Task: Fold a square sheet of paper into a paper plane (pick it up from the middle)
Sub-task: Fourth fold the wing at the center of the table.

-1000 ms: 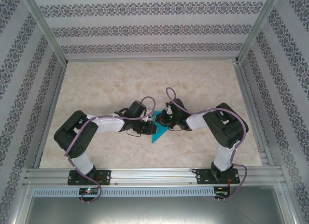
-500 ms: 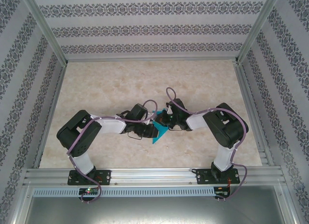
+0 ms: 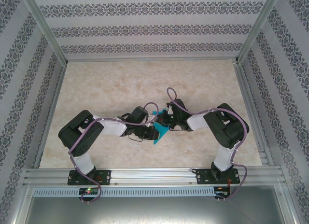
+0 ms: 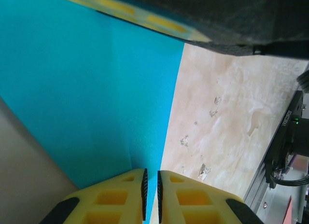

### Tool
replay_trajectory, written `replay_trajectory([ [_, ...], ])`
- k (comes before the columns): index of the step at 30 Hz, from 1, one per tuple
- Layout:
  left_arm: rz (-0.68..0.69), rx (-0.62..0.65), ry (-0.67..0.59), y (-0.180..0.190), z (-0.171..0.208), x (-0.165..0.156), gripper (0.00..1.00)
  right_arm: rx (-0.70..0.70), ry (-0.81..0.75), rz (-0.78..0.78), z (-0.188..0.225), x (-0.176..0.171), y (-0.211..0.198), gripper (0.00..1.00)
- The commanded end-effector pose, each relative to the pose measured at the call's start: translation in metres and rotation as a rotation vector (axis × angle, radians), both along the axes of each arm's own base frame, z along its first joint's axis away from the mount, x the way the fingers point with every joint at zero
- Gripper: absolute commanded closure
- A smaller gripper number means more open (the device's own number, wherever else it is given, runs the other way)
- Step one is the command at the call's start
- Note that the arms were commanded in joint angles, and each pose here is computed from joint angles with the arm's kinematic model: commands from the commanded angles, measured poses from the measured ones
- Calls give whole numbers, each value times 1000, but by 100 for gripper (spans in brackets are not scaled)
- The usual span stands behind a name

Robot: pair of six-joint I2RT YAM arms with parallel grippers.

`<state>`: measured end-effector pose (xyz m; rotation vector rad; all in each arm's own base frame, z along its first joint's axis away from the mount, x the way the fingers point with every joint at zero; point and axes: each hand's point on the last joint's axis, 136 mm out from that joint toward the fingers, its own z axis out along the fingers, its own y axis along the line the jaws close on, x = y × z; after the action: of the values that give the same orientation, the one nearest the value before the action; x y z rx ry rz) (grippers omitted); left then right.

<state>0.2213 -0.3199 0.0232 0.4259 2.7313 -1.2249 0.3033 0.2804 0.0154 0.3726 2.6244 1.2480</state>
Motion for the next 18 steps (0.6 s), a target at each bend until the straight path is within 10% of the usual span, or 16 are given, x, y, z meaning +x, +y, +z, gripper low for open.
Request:
replay_trajectory([
  [1, -28, 32, 61, 3, -16, -24, 83, -179, 136, -51, -52, -27, -41, 100],
  [18, -92, 102, 94, 10, -23, -69, 83, -204, 141, -65, -59, -28, -50, 100],
])
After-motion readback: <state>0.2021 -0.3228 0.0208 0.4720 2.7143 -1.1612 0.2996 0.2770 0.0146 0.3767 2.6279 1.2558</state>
